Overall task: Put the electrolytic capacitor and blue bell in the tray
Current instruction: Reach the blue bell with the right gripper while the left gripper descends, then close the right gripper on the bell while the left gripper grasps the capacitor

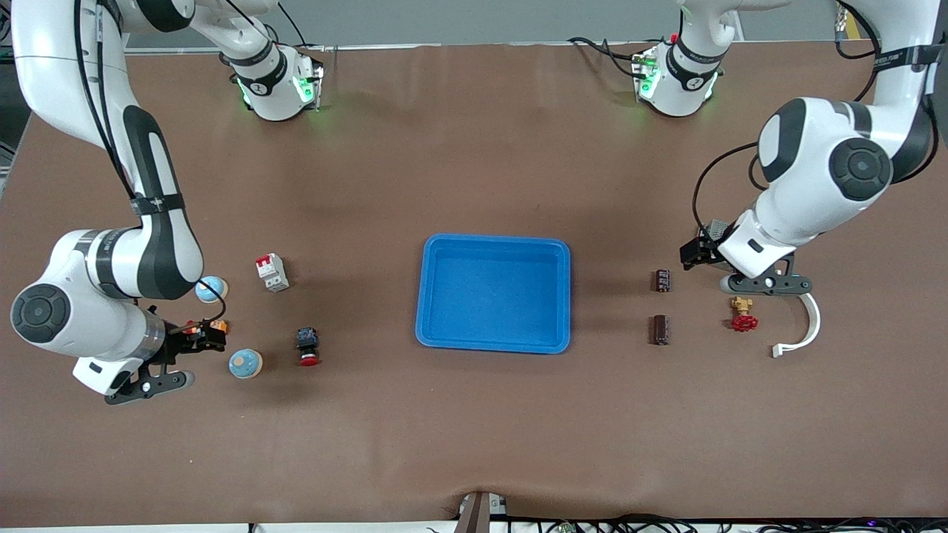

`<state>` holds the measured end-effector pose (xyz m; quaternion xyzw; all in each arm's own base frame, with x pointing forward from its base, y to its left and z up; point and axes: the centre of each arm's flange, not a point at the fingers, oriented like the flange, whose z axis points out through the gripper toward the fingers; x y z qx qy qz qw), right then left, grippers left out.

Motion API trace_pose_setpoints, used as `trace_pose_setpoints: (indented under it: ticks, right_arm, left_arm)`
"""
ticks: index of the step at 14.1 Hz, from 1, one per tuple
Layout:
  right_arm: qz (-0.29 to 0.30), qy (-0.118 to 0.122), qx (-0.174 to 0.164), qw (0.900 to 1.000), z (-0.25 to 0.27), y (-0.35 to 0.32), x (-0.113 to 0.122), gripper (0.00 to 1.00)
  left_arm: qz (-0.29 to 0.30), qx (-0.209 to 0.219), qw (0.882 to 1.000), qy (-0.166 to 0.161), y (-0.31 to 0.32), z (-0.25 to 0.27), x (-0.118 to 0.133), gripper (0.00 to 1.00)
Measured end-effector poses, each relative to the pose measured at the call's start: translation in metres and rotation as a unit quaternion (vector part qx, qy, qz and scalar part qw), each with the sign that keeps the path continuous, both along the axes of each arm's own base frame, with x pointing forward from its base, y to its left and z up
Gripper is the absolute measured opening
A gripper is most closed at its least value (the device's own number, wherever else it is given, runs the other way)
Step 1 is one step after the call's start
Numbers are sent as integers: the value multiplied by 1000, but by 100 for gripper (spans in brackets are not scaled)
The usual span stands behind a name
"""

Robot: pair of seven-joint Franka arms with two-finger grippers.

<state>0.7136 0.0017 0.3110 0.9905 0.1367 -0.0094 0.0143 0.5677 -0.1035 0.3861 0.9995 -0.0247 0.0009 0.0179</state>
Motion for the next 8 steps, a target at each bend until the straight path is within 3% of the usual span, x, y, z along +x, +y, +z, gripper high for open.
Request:
trace_pose_setpoints:
  ticks: [8]
  right_arm:
    - [7,5,20,1000,-36,10,3,100]
  left_arm:
    - [-5,4,1000,-6,3,-60,-23,100]
